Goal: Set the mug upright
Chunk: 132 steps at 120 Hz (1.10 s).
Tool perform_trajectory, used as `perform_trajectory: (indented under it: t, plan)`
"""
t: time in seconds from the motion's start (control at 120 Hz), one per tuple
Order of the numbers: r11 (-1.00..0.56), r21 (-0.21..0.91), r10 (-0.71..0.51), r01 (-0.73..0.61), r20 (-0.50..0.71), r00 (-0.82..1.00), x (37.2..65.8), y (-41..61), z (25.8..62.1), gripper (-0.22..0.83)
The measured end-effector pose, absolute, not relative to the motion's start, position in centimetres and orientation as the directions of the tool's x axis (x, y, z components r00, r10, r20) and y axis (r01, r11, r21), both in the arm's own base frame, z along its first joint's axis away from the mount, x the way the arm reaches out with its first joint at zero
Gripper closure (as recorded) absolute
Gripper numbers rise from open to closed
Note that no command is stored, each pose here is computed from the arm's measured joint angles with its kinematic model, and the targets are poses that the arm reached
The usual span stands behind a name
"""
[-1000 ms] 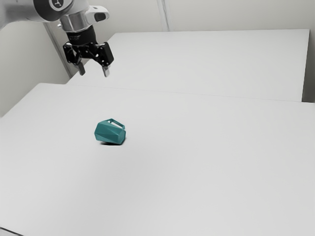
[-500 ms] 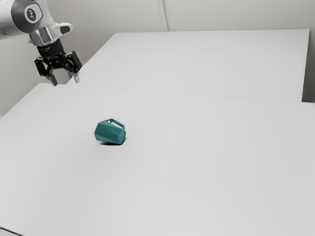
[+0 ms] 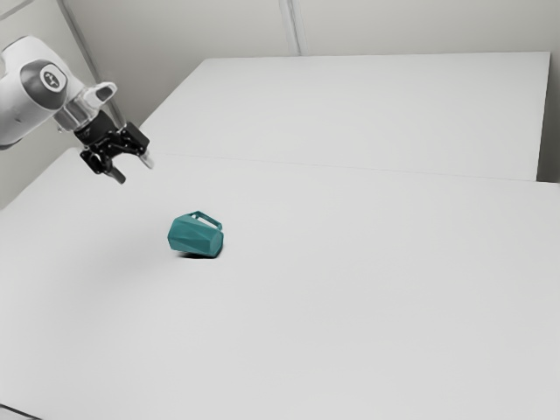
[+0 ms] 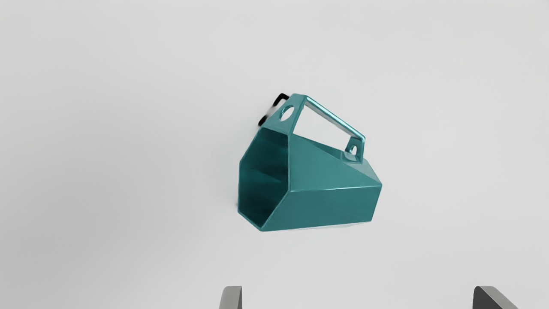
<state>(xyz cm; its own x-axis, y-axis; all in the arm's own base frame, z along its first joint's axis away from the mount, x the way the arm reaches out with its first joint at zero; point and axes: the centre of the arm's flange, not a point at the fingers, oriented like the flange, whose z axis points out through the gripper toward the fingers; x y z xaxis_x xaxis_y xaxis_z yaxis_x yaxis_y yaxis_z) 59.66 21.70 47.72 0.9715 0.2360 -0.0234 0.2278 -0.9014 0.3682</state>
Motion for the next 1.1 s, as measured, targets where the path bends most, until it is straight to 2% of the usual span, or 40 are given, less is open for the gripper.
perform_trajectory:
  t: [0.2,0.5,0.792,1.1]
  plan:
    - [-0.847,0.494,0.243,0.198,0.028,0.970,59.6,23.5,42.8,0.02]
    - [-0.722,0.678,0.307,0.136,0.138,0.942,58.0,25.9,35.8,0.02]
    - [-0.650,0.760,0.309,0.010,0.253,0.917,56.0,26.4,31.4,0.02]
    - [-0.620,0.770,0.261,-0.152,0.384,0.886,55.9,25.9,29.9,0.02]
